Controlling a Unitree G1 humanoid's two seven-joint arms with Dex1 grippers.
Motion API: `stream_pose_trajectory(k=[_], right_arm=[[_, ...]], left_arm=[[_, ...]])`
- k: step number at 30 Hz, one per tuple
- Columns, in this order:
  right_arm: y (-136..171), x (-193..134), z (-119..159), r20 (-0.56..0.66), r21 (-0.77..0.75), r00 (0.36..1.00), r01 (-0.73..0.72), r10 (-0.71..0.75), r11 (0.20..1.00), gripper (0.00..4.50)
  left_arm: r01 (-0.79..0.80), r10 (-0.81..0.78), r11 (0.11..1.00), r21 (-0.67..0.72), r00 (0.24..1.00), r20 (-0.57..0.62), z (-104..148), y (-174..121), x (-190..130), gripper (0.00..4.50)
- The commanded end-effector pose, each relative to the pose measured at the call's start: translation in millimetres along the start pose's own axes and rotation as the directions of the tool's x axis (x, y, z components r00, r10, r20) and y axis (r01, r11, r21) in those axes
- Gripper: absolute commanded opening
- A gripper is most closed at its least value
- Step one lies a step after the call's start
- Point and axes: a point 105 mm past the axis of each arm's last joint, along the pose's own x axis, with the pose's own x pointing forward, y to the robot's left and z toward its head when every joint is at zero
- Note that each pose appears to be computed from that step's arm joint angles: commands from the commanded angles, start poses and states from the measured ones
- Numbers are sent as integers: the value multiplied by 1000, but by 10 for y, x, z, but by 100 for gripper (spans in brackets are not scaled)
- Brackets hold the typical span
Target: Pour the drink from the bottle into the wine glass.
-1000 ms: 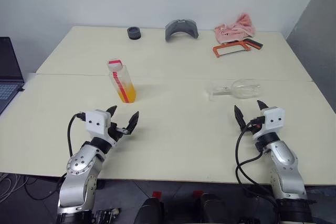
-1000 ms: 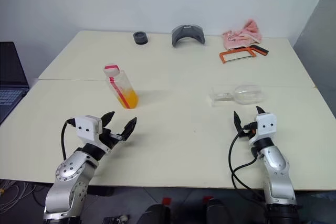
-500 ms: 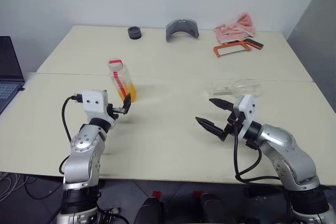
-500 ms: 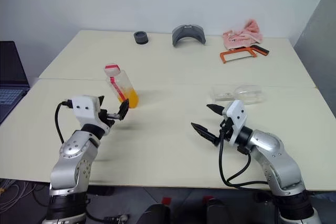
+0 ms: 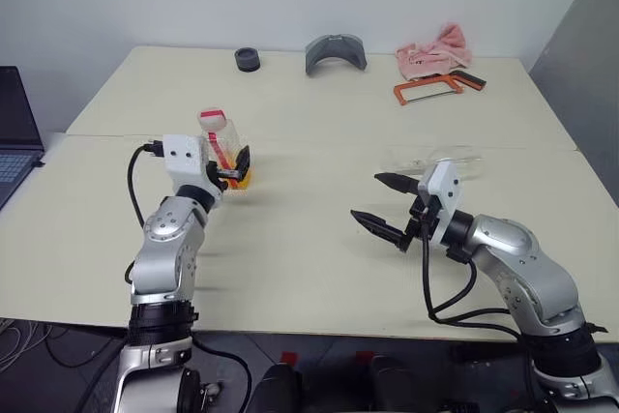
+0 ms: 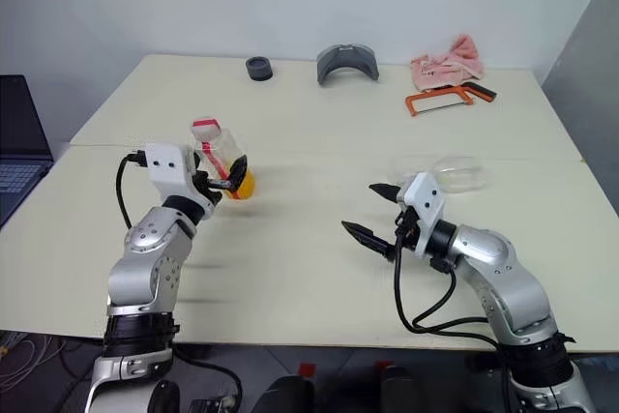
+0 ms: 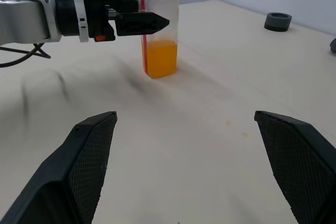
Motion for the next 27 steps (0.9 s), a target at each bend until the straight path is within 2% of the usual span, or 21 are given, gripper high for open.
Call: stream_pose_trajectory(k=[1, 9, 19, 22, 27], right_arm=[[116, 61, 203, 45, -48, 995, -83, 85, 995, 450], [189, 203, 337, 74, -76, 984, -154, 159, 985, 450], [167, 200, 342, 73, -80, 984, -155, 161, 985, 450], [157, 180, 339, 72, -72, 985, -152, 157, 986, 450], [148, 153, 326, 68, -66, 986, -149, 154, 987, 450]], left_arm=[[-27, 25, 999, 34, 999, 44, 152, 74, 69, 446], [-55, 53, 998, 42, 998, 44, 206, 115, 244, 446], [-72, 71, 996, 46, 997, 35, 223, 114, 290, 446], [-67, 65, 997, 50, 997, 37, 241, 90, 292, 387], [-64, 61, 996, 63, 997, 44, 274, 76, 286, 231]])
